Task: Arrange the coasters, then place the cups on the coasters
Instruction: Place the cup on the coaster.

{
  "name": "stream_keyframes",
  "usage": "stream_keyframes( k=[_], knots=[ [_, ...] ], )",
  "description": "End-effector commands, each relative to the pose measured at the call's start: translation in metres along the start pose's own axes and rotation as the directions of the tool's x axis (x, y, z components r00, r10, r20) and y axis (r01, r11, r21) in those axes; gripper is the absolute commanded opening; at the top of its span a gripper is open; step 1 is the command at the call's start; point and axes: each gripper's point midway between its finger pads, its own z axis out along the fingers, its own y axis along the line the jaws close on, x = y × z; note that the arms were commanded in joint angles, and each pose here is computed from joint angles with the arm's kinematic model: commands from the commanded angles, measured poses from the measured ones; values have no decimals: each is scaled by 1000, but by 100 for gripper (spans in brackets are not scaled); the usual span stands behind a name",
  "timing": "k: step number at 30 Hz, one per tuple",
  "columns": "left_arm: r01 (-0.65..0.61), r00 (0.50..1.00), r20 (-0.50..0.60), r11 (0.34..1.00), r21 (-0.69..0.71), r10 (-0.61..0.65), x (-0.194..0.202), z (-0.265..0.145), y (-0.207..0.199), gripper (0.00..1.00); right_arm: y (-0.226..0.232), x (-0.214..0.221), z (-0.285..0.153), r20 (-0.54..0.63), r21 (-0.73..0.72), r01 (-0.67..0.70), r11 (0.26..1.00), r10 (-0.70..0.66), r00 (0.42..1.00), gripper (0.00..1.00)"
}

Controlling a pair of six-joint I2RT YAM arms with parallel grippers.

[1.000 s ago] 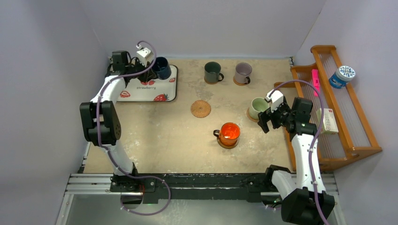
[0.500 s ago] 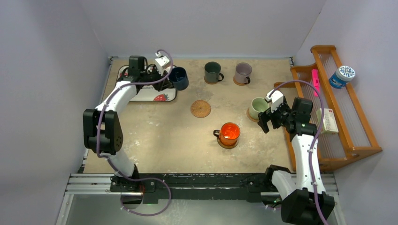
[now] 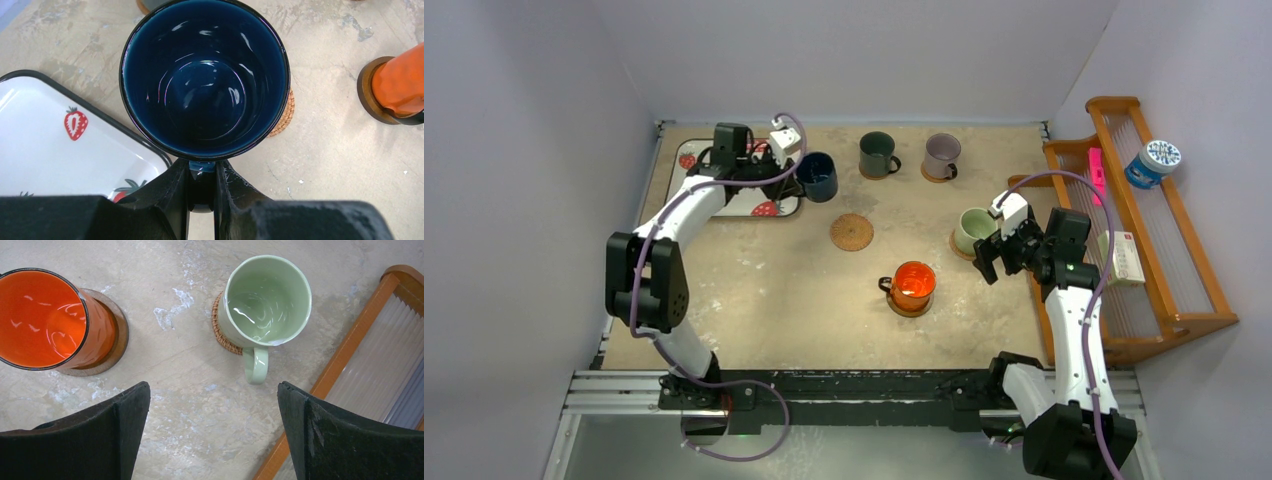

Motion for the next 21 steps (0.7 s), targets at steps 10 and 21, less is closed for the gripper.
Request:
stream_keyframes(
  k=[10, 21],
  knots=[
    [-75, 997, 19, 994, 79, 73, -12, 33, -35, 0, 5, -1, -1, 16, -15, 14, 1000, -14, 1000, 99],
    [-67, 997, -26, 986, 151, 72, 5, 60, -59, 0, 4, 1, 0, 11, -12, 14, 1000, -14, 1000, 99]
  ],
)
